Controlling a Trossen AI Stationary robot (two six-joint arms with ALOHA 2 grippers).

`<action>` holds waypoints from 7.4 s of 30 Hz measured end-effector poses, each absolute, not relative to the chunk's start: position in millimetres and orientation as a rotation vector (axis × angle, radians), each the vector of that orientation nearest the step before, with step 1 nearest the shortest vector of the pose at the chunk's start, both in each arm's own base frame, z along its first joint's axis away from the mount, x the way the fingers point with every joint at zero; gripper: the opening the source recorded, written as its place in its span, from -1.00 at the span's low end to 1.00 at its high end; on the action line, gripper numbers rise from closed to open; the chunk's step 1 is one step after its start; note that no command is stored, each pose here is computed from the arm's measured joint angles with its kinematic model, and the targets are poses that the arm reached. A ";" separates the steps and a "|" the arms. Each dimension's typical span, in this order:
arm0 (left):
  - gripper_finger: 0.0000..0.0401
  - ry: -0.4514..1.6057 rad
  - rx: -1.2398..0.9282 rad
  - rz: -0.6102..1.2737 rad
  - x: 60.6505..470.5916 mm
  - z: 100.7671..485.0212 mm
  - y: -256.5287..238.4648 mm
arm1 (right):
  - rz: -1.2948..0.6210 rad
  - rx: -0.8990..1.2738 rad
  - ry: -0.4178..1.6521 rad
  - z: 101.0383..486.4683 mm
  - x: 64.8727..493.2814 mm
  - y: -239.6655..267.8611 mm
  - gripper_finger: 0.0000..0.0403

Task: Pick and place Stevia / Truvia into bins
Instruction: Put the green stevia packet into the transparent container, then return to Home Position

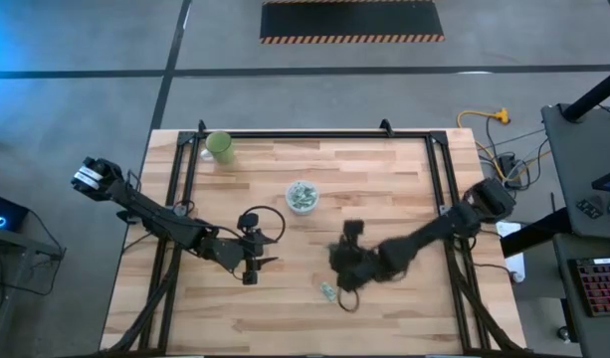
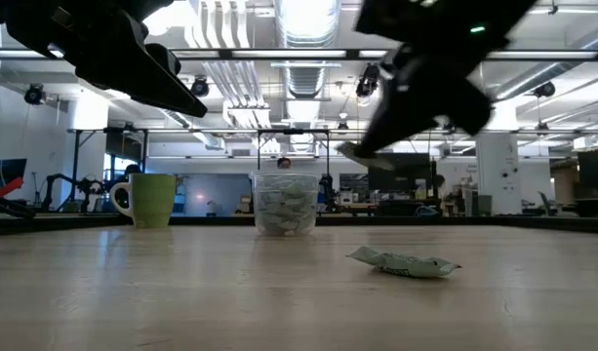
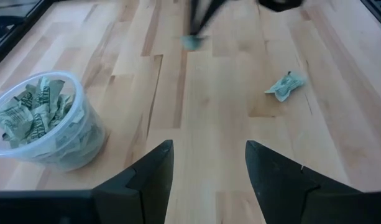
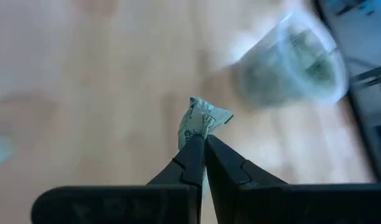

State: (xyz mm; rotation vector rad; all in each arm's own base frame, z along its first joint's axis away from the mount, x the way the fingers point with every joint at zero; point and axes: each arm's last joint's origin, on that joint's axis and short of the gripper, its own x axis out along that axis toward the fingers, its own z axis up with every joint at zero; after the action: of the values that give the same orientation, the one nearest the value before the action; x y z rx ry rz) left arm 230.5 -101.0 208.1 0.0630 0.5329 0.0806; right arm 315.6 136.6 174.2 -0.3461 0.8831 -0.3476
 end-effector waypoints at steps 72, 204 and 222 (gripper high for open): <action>-0.09 0.529 0.227 -0.372 388.1 122.3 -142.4 | 0.079 0.076 0.828 207.5 202.4 76.5 -0.54; -0.18 0.022 0.116 0.212 132.8 253.0 -2.7 | 0.019 -0.079 0.038 223.6 136.0 -1.6 -0.64; -0.18 -0.193 0.101 0.215 97.3 221.2 0.4 | 0.061 -0.076 -0.111 200.3 102.8 0.4 -0.64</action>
State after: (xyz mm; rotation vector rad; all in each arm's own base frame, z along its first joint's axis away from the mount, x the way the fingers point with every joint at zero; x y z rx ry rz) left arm 97.3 0.4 221.2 0.1008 -0.1932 0.2149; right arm 102.8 0.4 200.3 -0.0760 -0.1108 0.0612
